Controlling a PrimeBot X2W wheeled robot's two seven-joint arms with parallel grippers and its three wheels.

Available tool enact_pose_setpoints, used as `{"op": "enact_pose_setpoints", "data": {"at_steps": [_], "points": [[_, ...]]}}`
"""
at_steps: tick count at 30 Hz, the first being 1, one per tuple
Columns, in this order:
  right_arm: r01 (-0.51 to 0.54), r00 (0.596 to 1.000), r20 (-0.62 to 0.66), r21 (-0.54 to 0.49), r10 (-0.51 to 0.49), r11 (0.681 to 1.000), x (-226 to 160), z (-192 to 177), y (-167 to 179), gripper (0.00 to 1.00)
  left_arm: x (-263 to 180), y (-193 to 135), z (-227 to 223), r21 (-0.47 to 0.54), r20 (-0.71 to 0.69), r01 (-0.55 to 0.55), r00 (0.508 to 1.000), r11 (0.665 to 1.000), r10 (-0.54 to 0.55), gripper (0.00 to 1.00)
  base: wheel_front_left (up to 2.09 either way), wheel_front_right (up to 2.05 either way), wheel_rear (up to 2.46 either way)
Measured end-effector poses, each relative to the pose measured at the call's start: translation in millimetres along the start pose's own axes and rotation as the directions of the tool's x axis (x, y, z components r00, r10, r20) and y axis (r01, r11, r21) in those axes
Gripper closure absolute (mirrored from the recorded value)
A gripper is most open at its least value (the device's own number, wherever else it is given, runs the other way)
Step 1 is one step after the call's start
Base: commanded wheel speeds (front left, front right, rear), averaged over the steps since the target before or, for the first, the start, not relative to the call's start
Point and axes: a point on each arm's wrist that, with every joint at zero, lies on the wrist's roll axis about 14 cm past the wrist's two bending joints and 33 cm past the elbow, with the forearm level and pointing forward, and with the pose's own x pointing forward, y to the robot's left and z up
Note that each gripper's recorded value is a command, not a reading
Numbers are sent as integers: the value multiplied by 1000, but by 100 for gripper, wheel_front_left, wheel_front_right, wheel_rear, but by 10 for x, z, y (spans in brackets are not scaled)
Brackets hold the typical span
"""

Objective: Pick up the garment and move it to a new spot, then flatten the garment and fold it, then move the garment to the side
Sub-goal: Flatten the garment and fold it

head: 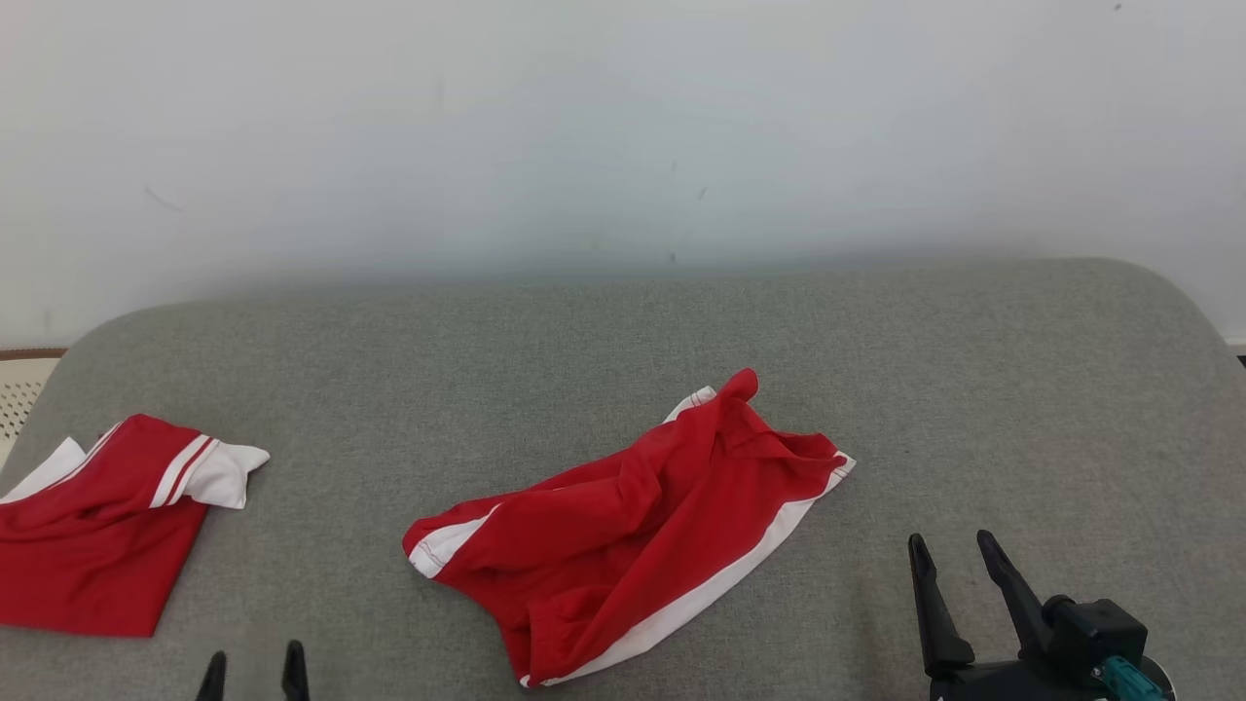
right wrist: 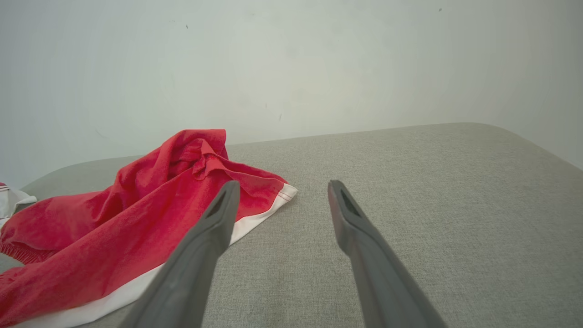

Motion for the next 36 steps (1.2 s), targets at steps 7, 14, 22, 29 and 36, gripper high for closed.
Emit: {"op": "enact_pose_setpoints", "data": {"at_steps": [7,14,22,29,36], "points": [[-13,1000,-24,-13,13,1000,18,-62,4,0,-36,-226,-116,-28,-36,70,997,997,-71,0,0,0,0],[-30,998,-62,-36,28,999,87,-149,-37,0,-84,-437,-325,-69,-101,131,985,989,-137,0,0,0,0],[-83,985,-160,-85,69,993,265,-361,-83,0,-148,-864,-615,-117,-189,260,942,958,-279,0,0,0,0],[-125,965,-247,-134,89,983,474,-530,-175,0,-222,-1187,-822,-144,-250,358,889,923,-383,0,0,0,0],[-174,942,-319,-187,108,967,791,-651,-242,0,-50,-1298,-898,-135,-264,396,869,908,-418,0,0,0,0]]}}
